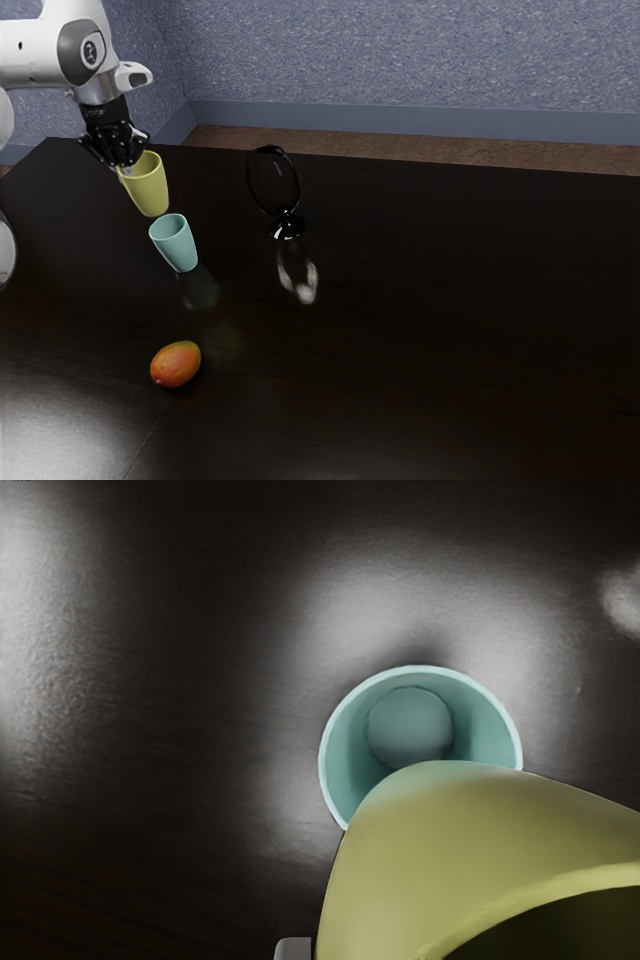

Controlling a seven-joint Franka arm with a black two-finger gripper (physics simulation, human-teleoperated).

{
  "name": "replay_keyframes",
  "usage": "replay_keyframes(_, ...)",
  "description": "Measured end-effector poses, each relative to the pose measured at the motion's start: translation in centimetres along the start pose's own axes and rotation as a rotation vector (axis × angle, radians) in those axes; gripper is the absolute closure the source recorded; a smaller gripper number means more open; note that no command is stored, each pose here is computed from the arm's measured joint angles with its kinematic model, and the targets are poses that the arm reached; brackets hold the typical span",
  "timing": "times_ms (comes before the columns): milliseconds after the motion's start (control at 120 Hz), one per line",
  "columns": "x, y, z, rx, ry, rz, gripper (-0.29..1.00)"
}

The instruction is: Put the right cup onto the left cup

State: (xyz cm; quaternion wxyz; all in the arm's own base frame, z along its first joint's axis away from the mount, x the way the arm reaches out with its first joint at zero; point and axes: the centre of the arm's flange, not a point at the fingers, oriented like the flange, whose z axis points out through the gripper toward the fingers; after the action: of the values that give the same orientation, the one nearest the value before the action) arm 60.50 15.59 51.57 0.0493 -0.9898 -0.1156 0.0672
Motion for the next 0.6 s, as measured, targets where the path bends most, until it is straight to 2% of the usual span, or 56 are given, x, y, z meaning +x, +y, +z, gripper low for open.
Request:
replay_keyframes(283,1.3,0.1,-0.2,0.018,-0.001,0.003,0.78)
replay_keyframes(600,2.7,0.2,3.0,0.016,-0.058,-0.001,0.78)
